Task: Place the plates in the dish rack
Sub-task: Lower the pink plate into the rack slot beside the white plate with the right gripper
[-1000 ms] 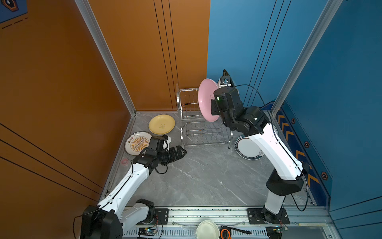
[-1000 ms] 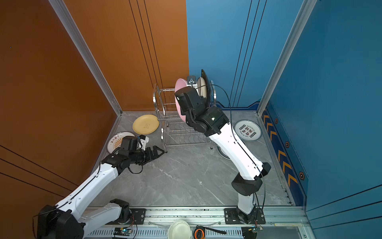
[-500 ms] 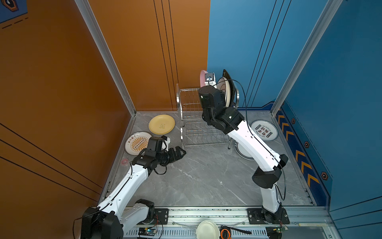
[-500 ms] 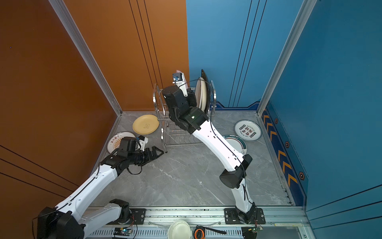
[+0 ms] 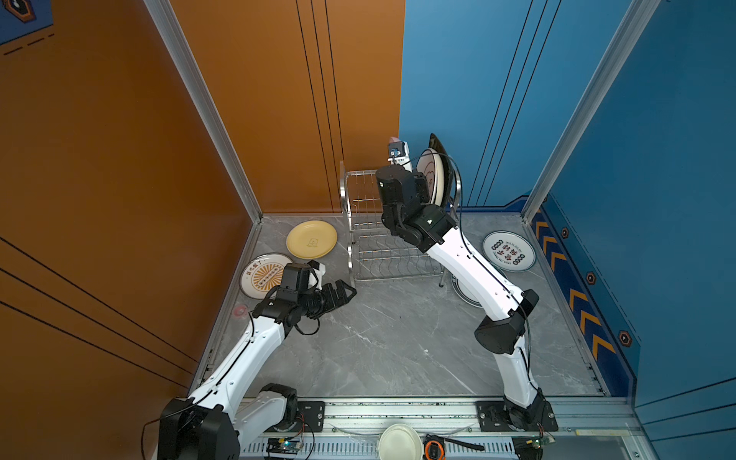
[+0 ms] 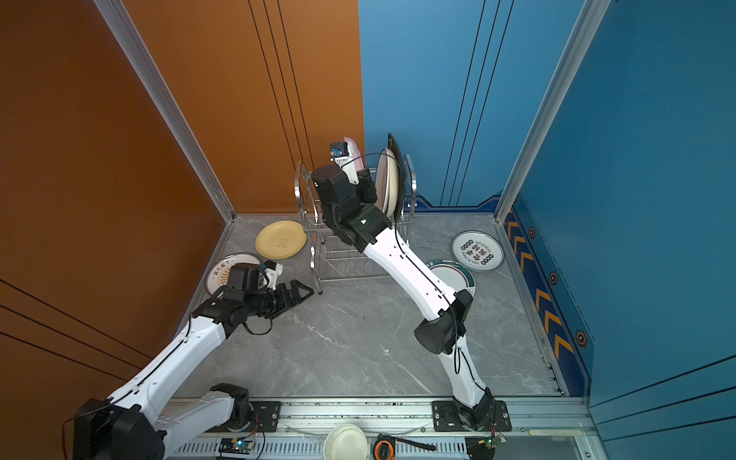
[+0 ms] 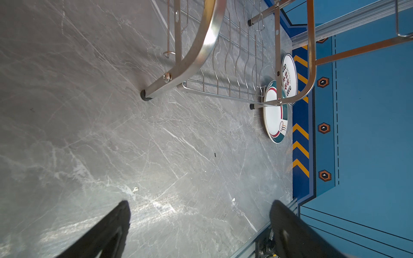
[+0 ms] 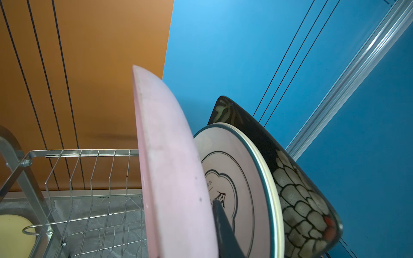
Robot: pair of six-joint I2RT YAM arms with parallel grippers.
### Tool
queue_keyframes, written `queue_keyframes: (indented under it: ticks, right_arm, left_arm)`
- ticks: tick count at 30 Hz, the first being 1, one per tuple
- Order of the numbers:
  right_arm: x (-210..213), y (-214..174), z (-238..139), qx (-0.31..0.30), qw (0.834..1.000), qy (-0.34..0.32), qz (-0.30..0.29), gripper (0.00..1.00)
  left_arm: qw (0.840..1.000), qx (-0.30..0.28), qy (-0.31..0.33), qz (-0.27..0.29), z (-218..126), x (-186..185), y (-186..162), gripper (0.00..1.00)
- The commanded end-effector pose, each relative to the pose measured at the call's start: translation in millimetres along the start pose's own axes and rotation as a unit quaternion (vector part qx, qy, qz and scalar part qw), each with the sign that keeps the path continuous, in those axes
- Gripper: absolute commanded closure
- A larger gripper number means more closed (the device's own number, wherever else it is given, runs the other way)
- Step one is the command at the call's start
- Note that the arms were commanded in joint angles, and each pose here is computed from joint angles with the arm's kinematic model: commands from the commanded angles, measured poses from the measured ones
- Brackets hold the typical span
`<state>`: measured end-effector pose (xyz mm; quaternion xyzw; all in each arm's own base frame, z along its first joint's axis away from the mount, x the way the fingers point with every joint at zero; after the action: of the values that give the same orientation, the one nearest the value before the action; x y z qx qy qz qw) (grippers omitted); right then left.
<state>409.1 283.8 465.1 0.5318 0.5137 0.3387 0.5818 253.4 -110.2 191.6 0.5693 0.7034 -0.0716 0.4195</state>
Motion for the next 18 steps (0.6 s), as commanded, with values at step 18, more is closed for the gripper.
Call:
queue_keyframes:
  ticks: [18]
  right_arm:
    - [-23, 4, 6, -0.002, 0.999, -0.041, 0.024, 0.93]
  left_arm:
    - [1.000, 0.011, -0.010, 0.000, 6, 4, 2, 0.02]
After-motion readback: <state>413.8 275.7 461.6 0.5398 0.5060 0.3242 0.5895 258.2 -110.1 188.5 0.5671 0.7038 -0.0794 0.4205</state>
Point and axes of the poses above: each gripper's point midway between its finger pads, its own z axis out along the fingers, its own x axis along the line the jaws close on, y = z × x, the point moved 5 cm from there along -z, back along the fingers, and after that the axes turned 2 degrees about z, right-handed, at the moved point
